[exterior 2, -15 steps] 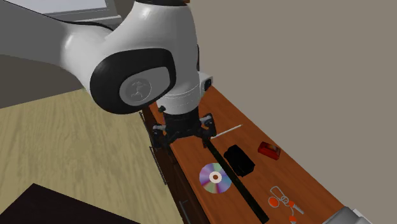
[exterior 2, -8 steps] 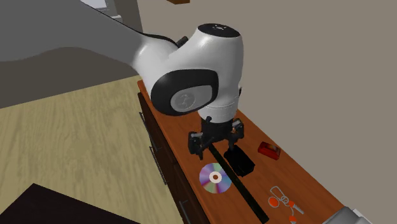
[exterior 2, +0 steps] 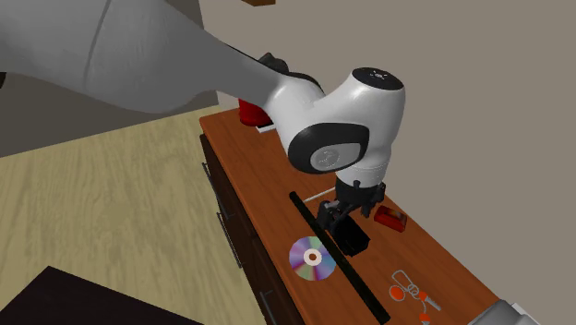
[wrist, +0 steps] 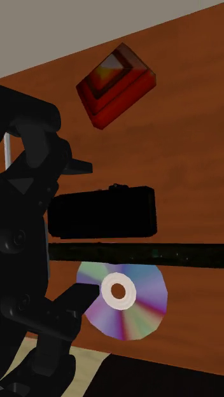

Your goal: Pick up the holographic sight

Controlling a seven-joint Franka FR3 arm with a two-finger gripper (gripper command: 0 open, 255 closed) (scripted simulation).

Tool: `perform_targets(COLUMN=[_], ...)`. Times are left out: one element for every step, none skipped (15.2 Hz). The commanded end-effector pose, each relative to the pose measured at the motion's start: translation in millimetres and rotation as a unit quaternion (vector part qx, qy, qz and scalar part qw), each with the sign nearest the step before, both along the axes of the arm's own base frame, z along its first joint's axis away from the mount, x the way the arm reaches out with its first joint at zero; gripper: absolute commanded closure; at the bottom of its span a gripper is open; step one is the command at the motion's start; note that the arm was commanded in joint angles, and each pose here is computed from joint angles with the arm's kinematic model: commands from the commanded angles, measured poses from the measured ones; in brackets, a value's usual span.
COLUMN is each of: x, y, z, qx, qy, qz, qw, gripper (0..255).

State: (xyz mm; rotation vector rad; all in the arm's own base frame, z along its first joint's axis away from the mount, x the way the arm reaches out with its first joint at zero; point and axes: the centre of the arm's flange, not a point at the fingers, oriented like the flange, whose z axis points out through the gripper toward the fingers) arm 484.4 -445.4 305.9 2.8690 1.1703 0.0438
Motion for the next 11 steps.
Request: perform_targets(x=[8.5, 8.5, 8.5, 8.5, 8.5, 8.5, 8.5, 8.5, 8.5, 9.0, 8.7], y=[-7.5, -7.5, -7.5, -7.5, -7.5, -7.5, -7.5, -7.5, -7.5, -7.6, -7.5], z=[-12.8, -18.1, -23.4, -28.7, -34.0, -39.2, -44.5, -47.6, -47.5, -47.1, -47.2], qx=[0.001, 0.001, 0.001, 0.001, 0.001, 0.001, 0.001, 0.001, 0.001, 0.001, 0.001], qy=[0.0, 0.0, 0.0, 0.0, 0.0, 0.0, 0.0, 0.0, 0.0, 0.0, 0.0], qz=[0.009, 0.009, 0.009, 0.009, 0.009, 0.009, 0.009, 0.009, 0.009, 0.009, 0.009], qw=[1.0, 1.0, 1.0, 1.0, 1.0, 1.0, 1.0, 1.0, 1.0, 1.0, 1.0], gripper=[0, 0, 0, 0, 0, 0, 0, 0, 0, 255, 255])
